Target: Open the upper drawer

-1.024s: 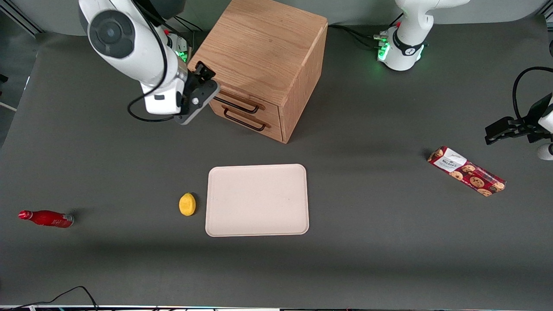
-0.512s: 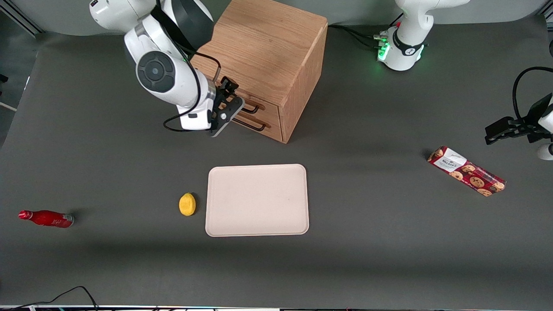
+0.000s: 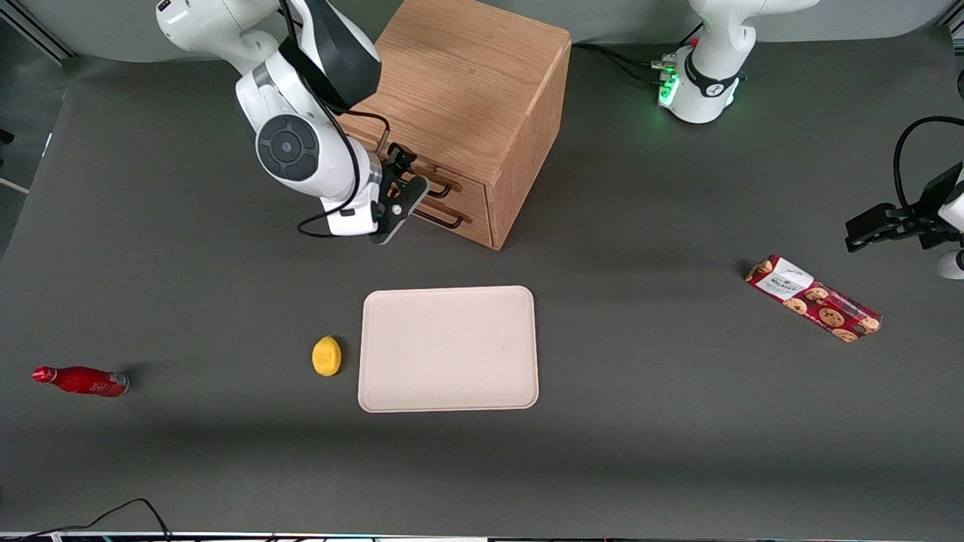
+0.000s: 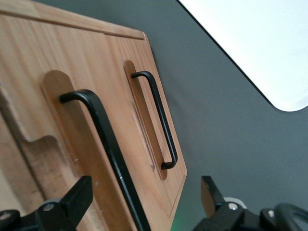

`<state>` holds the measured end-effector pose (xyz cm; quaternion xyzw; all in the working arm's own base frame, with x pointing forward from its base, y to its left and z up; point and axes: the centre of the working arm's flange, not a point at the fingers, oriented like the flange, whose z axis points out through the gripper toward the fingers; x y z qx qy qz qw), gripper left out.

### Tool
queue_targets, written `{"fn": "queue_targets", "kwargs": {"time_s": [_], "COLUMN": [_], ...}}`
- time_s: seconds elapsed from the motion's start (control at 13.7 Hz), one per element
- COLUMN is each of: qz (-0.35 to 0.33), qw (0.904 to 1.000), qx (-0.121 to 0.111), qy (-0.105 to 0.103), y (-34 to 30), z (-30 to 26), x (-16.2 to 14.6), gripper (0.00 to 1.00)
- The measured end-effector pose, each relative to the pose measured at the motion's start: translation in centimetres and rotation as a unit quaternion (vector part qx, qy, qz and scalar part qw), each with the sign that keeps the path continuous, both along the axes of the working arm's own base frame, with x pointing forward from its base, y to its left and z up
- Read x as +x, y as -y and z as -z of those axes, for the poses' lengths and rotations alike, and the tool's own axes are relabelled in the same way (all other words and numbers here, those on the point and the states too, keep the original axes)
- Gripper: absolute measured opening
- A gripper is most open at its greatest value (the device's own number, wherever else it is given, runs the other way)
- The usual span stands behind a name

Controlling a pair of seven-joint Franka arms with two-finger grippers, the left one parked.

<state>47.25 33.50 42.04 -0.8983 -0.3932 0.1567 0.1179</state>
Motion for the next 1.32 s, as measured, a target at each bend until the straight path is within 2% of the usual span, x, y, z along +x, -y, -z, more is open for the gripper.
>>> {"fn": "queue_targets", "kwargs": {"time_s": [1.32], "qz": [-0.003], "qw": [0.9997], "qx": [-0.01], "qy": [-0.02], "y": [0.3], "z": [4.5], "x": [-0.4], "gripper": [1.0]}}
